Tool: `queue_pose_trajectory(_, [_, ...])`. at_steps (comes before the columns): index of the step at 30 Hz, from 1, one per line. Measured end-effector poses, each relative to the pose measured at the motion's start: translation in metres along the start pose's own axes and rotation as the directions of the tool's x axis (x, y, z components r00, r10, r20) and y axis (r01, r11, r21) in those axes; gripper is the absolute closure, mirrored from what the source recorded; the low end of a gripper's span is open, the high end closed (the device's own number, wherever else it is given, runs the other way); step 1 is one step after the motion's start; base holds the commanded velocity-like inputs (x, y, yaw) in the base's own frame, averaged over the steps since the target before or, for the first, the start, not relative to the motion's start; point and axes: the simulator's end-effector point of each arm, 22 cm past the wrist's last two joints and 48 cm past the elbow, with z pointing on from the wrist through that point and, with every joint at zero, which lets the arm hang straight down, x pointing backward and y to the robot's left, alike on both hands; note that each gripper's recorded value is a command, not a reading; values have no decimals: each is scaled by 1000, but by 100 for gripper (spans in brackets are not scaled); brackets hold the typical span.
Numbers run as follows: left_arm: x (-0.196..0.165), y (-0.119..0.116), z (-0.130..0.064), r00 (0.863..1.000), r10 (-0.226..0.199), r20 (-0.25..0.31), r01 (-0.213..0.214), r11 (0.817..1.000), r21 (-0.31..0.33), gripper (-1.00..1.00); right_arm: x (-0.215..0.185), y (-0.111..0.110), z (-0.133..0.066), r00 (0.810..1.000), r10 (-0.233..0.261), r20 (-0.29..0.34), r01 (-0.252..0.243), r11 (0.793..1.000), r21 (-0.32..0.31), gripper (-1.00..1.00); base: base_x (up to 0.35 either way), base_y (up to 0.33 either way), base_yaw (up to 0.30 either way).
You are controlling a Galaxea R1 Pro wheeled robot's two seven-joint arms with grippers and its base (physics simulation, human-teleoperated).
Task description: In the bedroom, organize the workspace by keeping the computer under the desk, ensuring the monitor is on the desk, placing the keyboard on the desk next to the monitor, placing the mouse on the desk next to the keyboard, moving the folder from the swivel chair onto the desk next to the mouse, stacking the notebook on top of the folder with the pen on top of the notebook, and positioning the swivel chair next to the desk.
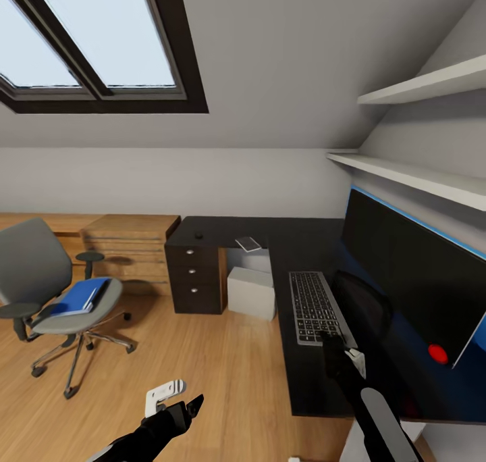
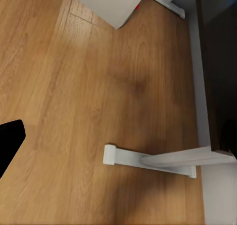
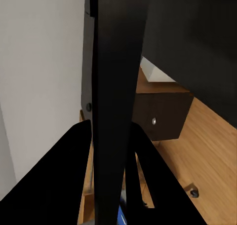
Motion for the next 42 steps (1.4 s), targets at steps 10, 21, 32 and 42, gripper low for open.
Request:
queue_pose_trajectory(10, [0,0,0,1000,0,0,0,1000,0,-100,0,0,0,1000,0,0,0,1000,1,100,146,-29,0])
queue_pose_trajectory(21, [0,0,0,1000,0,-1,0,1000,0,-100,0,0,0,1000,-1,0,1,1000,2,100,76,-57,0])
queue_pose_trajectory(32, [1,0,0,1000,0,-3,0,1000,0,-100,1,-7,1,1000,0,-1,0,1000,16,100,36,-59,0])
queue_pose_trajectory(42, [1,0,0,1000,0,-3,0,1000,0,-100,2,-15,2,1000,2,-4,-2,999,33,100,99,-8,0])
